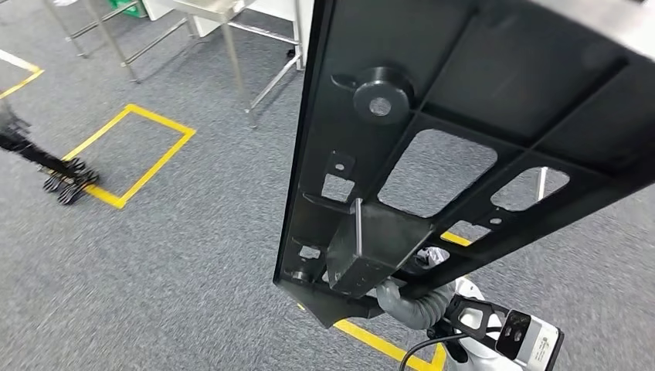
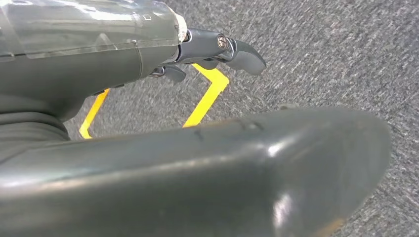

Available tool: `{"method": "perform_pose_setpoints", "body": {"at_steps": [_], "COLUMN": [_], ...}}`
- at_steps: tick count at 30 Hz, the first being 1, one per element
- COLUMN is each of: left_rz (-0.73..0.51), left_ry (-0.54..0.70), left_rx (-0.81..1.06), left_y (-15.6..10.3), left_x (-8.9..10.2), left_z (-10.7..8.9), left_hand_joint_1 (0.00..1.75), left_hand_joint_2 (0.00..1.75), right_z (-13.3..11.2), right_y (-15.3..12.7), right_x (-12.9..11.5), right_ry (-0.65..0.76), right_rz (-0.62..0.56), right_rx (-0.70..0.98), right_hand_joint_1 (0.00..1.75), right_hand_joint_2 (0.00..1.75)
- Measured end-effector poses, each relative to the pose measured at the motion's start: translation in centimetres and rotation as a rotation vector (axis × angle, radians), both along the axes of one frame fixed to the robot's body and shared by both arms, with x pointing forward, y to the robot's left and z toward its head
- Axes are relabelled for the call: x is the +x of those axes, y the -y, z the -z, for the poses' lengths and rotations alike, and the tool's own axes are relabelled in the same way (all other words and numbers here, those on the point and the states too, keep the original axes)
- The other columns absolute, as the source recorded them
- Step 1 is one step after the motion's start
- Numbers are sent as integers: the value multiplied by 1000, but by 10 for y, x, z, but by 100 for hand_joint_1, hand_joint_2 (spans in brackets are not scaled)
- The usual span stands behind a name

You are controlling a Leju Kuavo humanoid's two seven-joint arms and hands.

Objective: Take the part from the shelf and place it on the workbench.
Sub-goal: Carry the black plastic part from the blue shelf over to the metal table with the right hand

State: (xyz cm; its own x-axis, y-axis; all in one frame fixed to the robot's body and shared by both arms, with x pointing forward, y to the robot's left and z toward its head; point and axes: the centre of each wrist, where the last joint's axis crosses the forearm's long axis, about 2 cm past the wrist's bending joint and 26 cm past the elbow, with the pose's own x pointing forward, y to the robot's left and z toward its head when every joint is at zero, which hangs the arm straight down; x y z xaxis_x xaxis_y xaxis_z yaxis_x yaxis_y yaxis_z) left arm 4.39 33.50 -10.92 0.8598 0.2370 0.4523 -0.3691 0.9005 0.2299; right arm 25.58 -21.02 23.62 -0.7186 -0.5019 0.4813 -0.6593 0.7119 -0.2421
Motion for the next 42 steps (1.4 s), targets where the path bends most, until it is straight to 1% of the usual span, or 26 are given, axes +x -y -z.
{"method": "perform_pose_setpoints", "body": {"at_steps": [5, 13, 17, 27, 30, 35, 42], "left_rz": [-2, -10, -18, -29, -29, -29, -27], "left_ry": [-9, 4, 6, 20, 17, 12, 31], "left_rx": [2, -7, -7, -19, -23, -29, -50], "left_y": [0, 2, 2, 4, 3, 3, 3], "left_x": [-3, 3, 0, 4, 3, -1, 3], "left_z": [0, 0, 0, 0, 0, 0, 0], "left_hand_joint_1": [0, 0, 0, 0, 0, 0, 0], "left_hand_joint_2": [0, 0, 0, 0, 0, 0, 0], "right_z": [5, 3, 6, 7, 6, 11, 13], "right_y": [0, 1, 1, 1, 0, 0, 1], "right_x": [0, 6, 8, 15, 17, 17, 15], "right_ry": [-10, -7, -18, -22, -21, -39, -31], "right_rz": [-12, -21, -25, -29, -30, -17, 22], "right_rx": [4, 6, 3, 5, 8, 8, -13], "right_hand_joint_1": [175, 175, 175, 175, 175, 175, 175], "right_hand_joint_2": [175, 175, 175, 175, 175, 175, 175]}}
